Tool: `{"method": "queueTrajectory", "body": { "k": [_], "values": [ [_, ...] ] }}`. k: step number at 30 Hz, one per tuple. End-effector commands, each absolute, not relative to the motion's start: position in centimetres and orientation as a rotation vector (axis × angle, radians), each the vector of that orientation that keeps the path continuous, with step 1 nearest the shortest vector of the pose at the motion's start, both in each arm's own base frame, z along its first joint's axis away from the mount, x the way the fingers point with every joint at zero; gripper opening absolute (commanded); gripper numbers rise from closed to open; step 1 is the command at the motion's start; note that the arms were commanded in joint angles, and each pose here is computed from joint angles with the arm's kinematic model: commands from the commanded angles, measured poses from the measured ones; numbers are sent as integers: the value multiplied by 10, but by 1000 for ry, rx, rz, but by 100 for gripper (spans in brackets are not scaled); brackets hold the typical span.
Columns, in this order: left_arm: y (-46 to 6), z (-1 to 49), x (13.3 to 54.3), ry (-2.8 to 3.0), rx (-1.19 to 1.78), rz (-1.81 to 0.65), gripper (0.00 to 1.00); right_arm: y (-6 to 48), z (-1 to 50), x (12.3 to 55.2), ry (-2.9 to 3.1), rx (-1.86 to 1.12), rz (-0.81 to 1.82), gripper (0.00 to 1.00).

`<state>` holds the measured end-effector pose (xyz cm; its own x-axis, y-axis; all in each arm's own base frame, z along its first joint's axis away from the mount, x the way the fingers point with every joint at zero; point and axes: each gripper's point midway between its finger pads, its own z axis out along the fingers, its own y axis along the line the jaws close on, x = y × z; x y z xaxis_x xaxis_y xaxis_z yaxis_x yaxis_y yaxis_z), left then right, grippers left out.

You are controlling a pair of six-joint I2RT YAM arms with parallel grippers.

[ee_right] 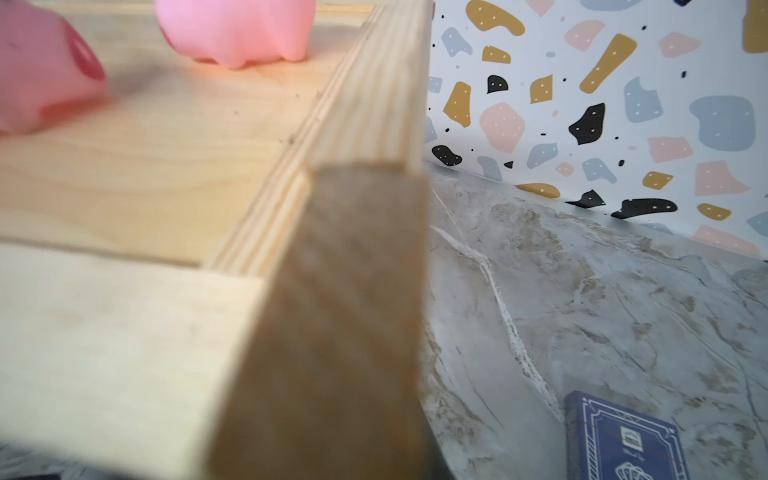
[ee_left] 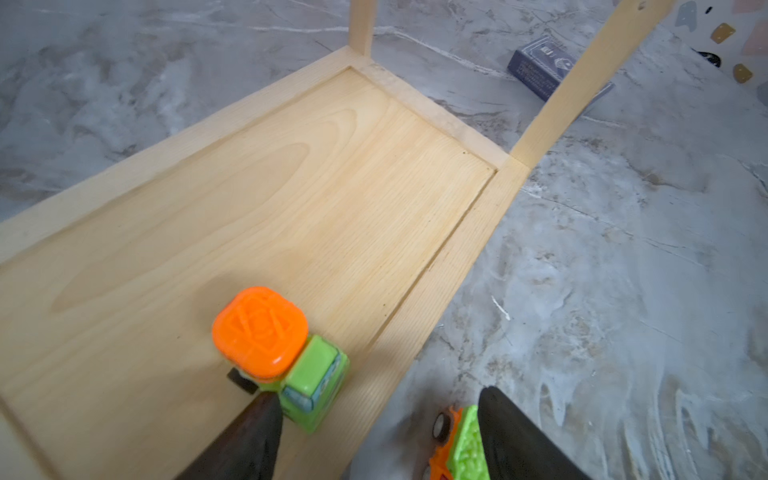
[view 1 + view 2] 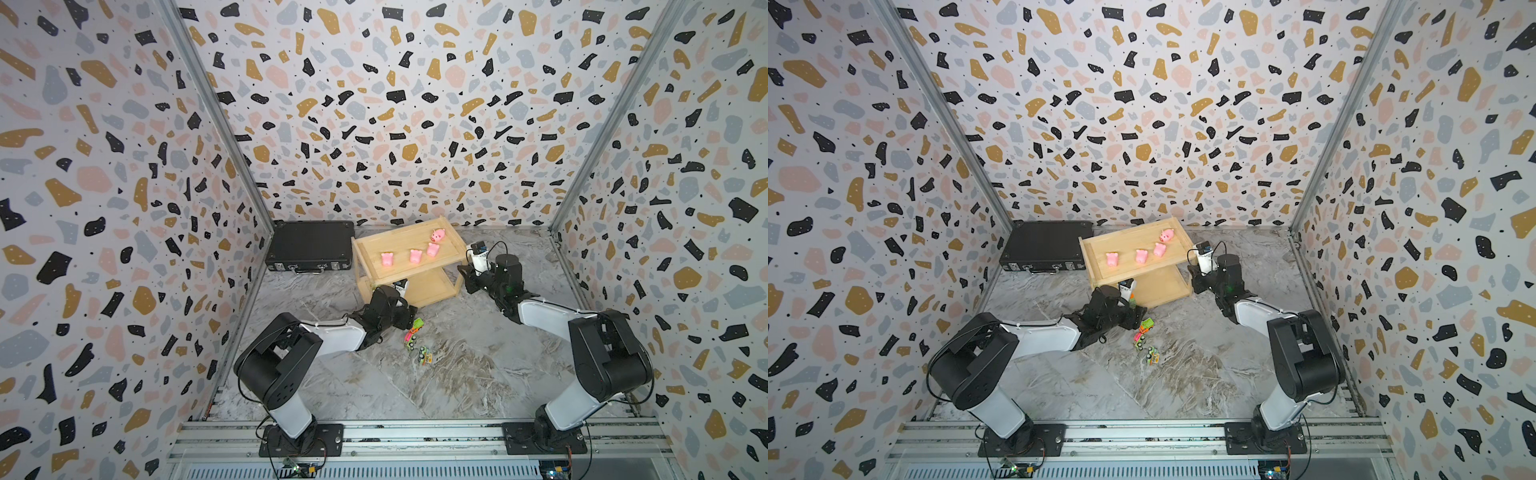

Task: Organize plastic toys on shelves
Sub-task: Adjust the shelf at the center of the board.

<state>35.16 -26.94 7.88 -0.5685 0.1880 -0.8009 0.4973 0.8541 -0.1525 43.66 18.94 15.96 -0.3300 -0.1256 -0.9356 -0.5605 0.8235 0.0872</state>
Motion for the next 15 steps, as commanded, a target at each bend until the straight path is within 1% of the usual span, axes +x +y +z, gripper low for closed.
{"method": "queueTrajectory", "body": {
  "k": [1,5,15],
  "values": [
    [-277,115,363,2067,491,-494,79,191,177,436,1835,-455,523,0],
    [-278,117,363,2065,481,-506,80,186,176,432,1854,-413,465,0],
    [-287,114,369,2071,468,-524,79,193,174,407,1930,-414,268,0]
  ]
}}
